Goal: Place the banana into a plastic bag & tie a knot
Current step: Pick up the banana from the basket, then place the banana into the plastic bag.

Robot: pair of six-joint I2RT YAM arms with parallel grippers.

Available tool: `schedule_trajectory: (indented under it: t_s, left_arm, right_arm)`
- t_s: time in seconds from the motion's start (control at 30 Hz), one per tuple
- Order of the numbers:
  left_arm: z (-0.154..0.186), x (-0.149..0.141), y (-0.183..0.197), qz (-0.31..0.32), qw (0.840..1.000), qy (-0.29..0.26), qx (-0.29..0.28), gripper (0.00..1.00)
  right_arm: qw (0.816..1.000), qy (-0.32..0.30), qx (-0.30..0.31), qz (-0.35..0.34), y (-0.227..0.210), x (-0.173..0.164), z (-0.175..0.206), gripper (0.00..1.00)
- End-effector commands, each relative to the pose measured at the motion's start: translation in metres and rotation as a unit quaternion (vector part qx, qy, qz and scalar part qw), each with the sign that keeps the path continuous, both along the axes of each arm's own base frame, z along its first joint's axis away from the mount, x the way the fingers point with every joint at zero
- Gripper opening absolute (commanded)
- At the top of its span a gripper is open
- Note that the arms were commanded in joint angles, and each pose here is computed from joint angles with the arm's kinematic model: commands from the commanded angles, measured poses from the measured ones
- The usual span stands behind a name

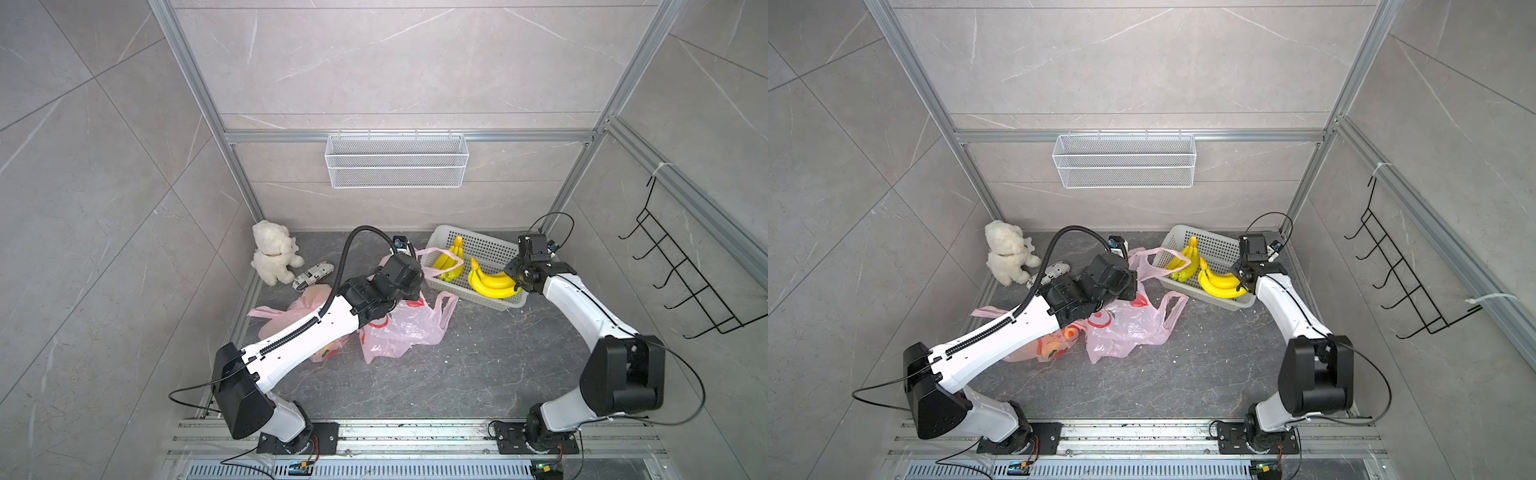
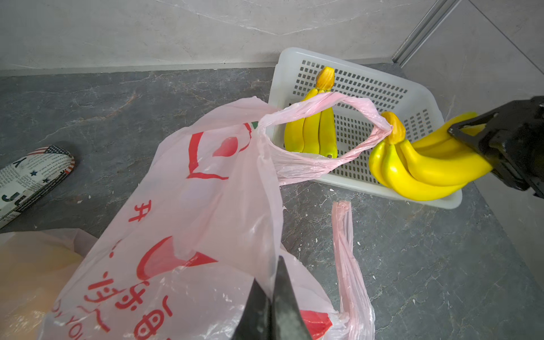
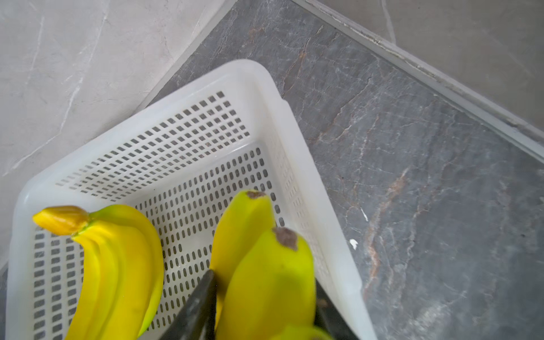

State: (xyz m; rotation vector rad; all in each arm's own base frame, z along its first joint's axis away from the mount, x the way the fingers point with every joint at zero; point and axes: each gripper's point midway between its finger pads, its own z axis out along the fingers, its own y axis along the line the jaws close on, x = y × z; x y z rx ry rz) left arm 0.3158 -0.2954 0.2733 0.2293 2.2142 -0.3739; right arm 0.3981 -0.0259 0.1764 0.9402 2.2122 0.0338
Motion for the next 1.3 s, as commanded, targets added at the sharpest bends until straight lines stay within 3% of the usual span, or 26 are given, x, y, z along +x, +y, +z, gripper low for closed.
schedule_trajectory:
  t_s: [0.0, 0.23, 0.43, 0.6, 0.97, 1.27]
  left_arm:
    - [0.017, 0.001, -0.001, -0.014, 1.000, -0.018, -0.015, 0.00]
    - [0.004, -0.016, -0.003, -0.057, 0.998, -0.007, -0.024, 0.00]
    - [-0.001, -0.027, -0.005, -0.077, 0.996, 0.004, -0.037, 0.00]
    - [-0.002, -0.033, -0.010, -0.097, 0.994, 0.013, -0.043, 0.00]
    - [0.005, -0.053, -0.018, -0.121, 0.991, 0.009, -0.059, 0.00]
    - [0.009, -0.060, -0.023, -0.124, 0.989, 0.009, -0.085, 0.00]
  right_arm:
    - [0.999, -0.006, -0.019, 0.035, 0.006, -0.031, 0.014, 0.31]
    - [0.990, -0.042, -0.041, 0.132, 0.064, -0.063, 0.054, 0.29]
    - [0.987, -0.046, -0.022, 0.153, 0.087, -0.059, 0.052, 0.29]
    - [0.981, -0.080, -0.039, 0.171, 0.110, -0.059, 0.078, 0.29]
    - [0.978, -0.059, -0.099, 0.173, 0.158, -0.032, 0.064, 0.29]
    - [0.974, -0.072, -0.088, 0.198, 0.230, -0.025, 0.060, 0.29]
